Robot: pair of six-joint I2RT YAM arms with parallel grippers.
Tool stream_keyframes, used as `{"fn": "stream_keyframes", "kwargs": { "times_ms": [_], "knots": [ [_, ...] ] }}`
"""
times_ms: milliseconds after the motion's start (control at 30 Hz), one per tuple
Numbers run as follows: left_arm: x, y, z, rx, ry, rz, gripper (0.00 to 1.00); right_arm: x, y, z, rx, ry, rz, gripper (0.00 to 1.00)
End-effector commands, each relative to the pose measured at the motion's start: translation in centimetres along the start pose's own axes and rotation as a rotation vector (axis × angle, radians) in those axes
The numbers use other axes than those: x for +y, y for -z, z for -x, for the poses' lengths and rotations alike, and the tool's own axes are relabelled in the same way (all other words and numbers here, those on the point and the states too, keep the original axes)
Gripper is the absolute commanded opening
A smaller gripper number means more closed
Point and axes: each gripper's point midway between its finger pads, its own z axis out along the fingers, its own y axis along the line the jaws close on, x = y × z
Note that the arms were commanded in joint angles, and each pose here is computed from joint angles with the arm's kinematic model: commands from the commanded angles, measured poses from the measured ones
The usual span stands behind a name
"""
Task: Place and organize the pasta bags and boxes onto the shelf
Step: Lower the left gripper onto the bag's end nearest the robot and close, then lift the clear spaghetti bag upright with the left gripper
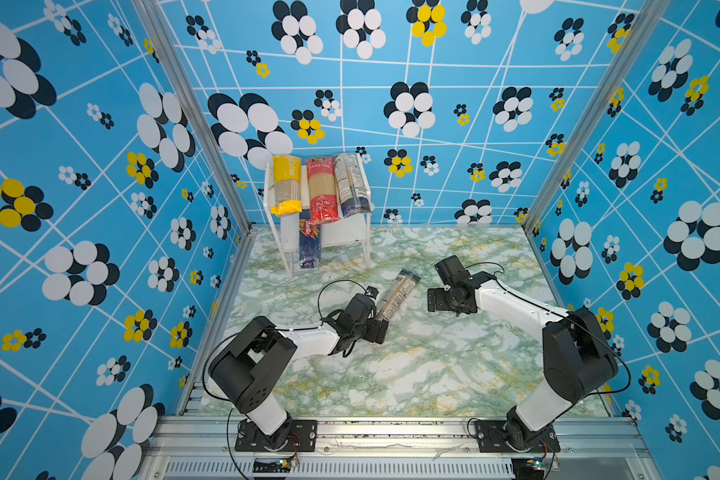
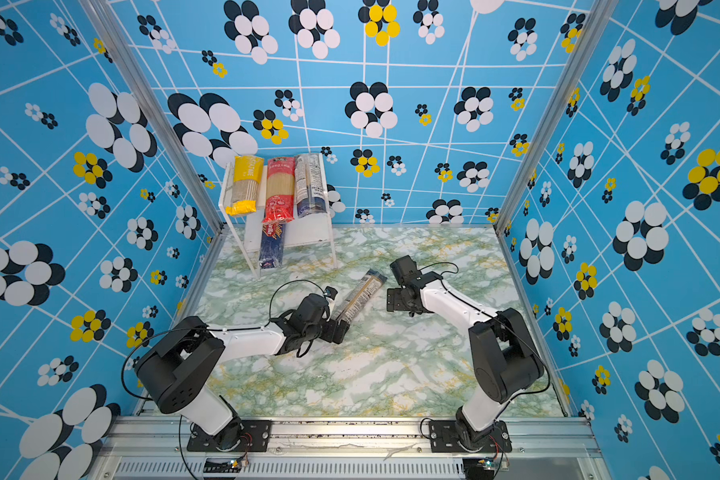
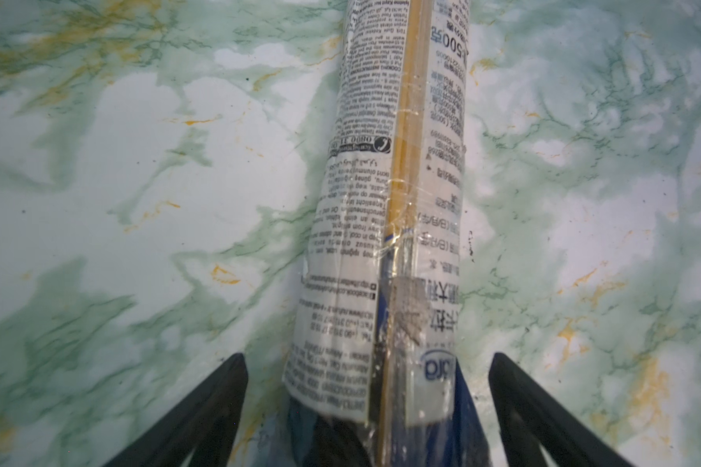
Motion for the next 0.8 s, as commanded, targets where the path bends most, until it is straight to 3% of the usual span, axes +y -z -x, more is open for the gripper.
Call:
{"fn": "stream_keyframes", "kwargs": {
  "times_ms": [0,367,633,767],
  "knots": [
    [0.1,-0.7,-1.0,0.034,-0.022,0.026,0.93,-0.1,-0.6,-0.1,0.011,-0.015,0.0,0.99],
    [0.9,-1.9,-3.2,0.057,-0.052,0.125,0.9,0.0,-1.2,-0.1,0.023,-0.019,0.007,0.99],
    [1.0,-2.2,-4.2,0.071,-0.044,0.155,0.7,0.0,-1.3,-0.2,0.027,-0.019,0.009,0.99],
    [0.9,-2.2,-4.4,0.07,-0.044,0.168,0.47,-0.1,-1.4,-0.3,0.028,-0.02,0.008,0.99]
  ]
}}
